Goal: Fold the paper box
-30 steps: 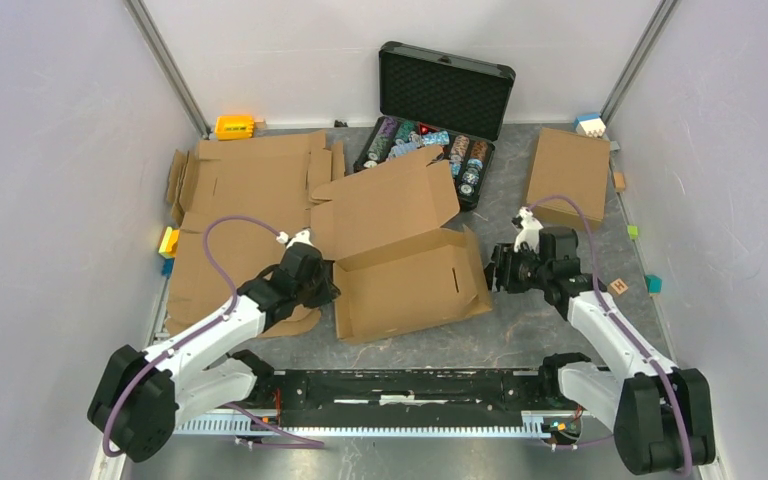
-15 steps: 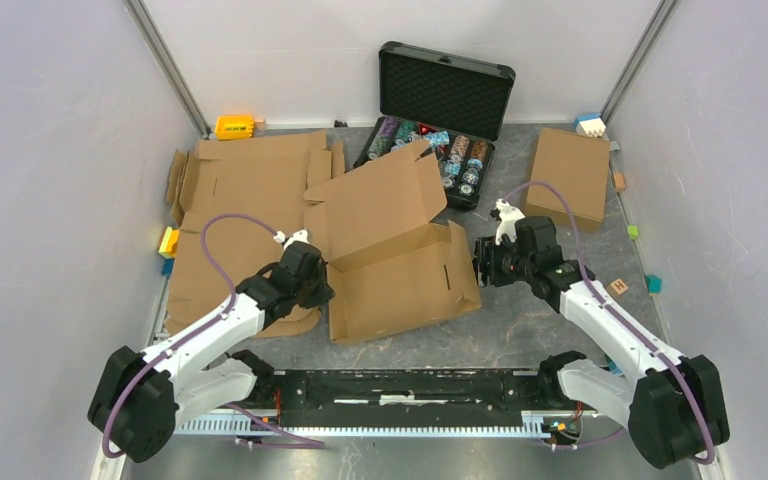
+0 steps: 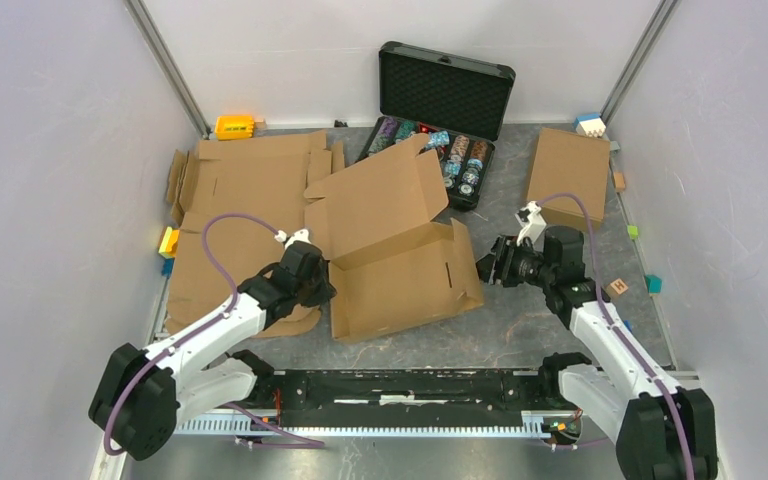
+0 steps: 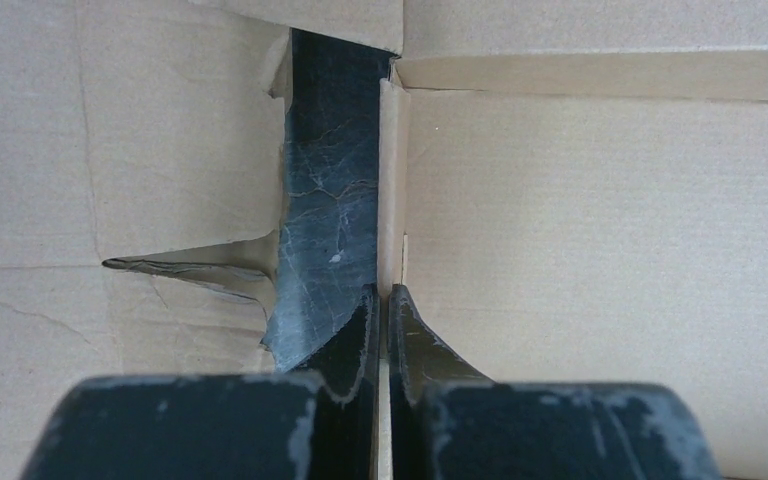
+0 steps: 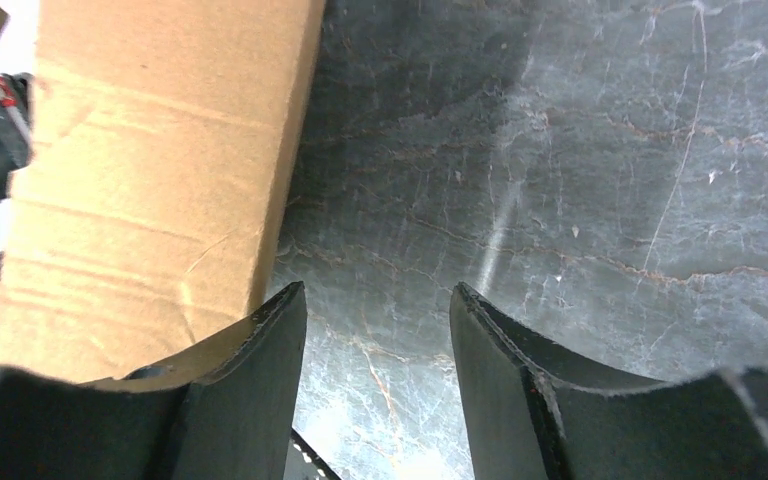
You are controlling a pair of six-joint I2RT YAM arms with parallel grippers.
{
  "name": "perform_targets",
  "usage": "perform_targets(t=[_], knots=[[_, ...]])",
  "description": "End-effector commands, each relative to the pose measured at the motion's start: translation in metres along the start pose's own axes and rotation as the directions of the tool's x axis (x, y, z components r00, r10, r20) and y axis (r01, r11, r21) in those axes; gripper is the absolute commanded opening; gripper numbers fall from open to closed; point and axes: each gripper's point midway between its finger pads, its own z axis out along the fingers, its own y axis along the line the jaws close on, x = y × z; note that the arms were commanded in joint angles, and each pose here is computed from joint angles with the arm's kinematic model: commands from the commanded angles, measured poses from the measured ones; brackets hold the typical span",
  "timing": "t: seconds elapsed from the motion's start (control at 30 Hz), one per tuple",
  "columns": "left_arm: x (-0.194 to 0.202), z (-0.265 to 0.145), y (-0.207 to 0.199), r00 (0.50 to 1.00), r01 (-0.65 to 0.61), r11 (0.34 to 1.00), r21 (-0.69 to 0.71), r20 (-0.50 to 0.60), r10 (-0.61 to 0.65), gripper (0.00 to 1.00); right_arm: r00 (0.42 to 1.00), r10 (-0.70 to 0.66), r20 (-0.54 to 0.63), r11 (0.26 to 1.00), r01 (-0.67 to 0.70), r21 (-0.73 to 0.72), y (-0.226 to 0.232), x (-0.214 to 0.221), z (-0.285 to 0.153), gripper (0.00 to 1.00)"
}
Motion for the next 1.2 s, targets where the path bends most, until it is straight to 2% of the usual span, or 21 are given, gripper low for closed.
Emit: perform_targets(t=[0.0,0.17,0.3,0.47,0.73,0.9,1.07,1.17], knots=[[0.010,0.007,0.009,1.000,-0.006,1.000,-0.025,-0.026,0.005,0.02,0.997,0.018,0.077,0.995,-0.010,-0.104,0.017,-0.020,-0.009,0.59],[0.011,0.008,0.010,1.000,-0.001,1.000,-0.027,-0.026,0.001,0.02,0.981,0.136,0.138,0.972,-0.105,-0.209,0.022,-0.025,-0.017,0.59],[0.013,0.010,0.012,0.999,0.006,1.000,-0.026,-0.032,-0.007,0.02,0.964,0.184,0.192,0.966,-0.141,-0.215,0.013,-0.034,-0.025,0.59],[0.015,0.011,0.013,0.999,0.009,1.000,-0.025,-0.034,-0.010,0.02,0.962,0.224,0.159,0.948,-0.177,-0.266,0.016,-0.027,-0.024,0.60],[0.015,0.012,0.012,0.999,0.009,1.000,-0.021,-0.039,-0.010,0.02,0.945,0.258,0.202,0.927,-0.183,-0.329,0.025,-0.039,-0.032,0.61],[0.015,0.012,0.013,0.999,0.008,1.000,-0.022,-0.037,-0.009,0.02,0.941,0.287,0.180,0.895,-0.196,-0.401,0.041,-0.042,-0.039,0.62],[0.016,0.012,0.011,0.999,0.011,1.000,-0.011,-0.042,-0.011,0.02,0.942,0.294,0.164,0.886,-0.204,-0.417,0.045,-0.039,-0.040,0.63],[0.014,0.012,0.010,0.999,0.012,1.000,-0.008,-0.040,-0.013,0.02,0.955,0.271,0.118,0.904,-0.210,-0.373,0.037,-0.029,-0.033,0.63]])
